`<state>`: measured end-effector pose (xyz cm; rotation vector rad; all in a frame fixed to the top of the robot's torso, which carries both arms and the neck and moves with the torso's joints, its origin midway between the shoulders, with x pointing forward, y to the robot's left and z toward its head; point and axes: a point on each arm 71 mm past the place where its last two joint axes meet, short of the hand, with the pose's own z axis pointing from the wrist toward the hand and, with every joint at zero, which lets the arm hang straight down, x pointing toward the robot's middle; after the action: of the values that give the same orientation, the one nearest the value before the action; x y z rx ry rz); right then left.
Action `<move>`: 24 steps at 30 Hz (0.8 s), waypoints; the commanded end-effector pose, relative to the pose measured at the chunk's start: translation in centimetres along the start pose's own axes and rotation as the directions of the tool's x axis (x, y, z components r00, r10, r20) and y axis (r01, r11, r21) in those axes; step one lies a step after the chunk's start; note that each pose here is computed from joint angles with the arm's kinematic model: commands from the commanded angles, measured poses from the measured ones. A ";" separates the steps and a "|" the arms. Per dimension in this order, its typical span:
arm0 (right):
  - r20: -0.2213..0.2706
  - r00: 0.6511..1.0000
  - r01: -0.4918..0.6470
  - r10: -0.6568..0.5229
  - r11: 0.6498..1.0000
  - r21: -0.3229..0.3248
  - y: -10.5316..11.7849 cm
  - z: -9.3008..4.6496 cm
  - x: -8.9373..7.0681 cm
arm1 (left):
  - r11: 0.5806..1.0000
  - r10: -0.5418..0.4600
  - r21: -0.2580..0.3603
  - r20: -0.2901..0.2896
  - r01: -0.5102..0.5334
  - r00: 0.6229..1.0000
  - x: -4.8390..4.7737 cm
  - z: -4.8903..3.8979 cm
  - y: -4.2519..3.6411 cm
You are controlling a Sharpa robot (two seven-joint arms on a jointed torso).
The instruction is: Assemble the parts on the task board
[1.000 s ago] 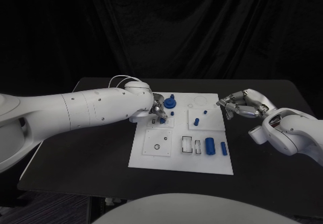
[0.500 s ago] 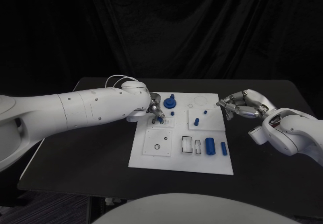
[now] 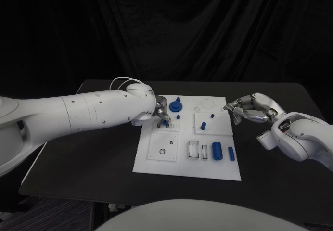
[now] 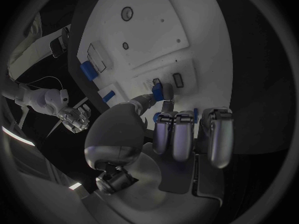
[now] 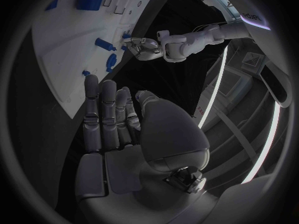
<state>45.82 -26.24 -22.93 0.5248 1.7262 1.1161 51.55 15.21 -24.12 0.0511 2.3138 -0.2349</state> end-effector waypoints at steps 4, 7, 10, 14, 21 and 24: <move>-0.011 1.000 -0.001 0.001 1.000 0.019 -0.2 0.0 0.1 | 1.000 0.005 0.008 -0.005 -0.005 1.000 0.23 -0.01 -0.15; -0.011 1.000 -0.001 0.001 1.000 0.019 -0.2 0.0 0.2 | 1.000 0.005 0.009 -0.005 -0.005 1.000 0.27 -0.04 -0.19; -0.012 1.000 -0.001 0.001 1.000 0.019 -0.2 0.0 0.2 | 1.000 0.005 0.010 -0.005 -0.005 1.000 0.31 -0.05 -0.24; -0.013 1.000 -0.001 0.001 1.000 0.021 -0.2 0.0 0.2 | 1.000 0.005 0.013 -0.007 -0.005 1.000 0.41 -0.11 -0.27; -0.013 1.000 0.000 0.000 1.000 0.024 -0.3 0.0 0.1 | 1.000 0.001 0.015 -0.002 -0.001 1.000 0.49 -0.18 -0.19; -0.014 1.000 0.000 0.001 1.000 0.024 -0.3 0.0 0.1 | 1.000 -0.002 0.017 0.001 0.002 1.000 0.50 -0.20 -0.14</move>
<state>45.91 -26.30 -23.04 0.5268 1.7330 1.1123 51.11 15.21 -24.29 0.0548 2.3193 -0.2433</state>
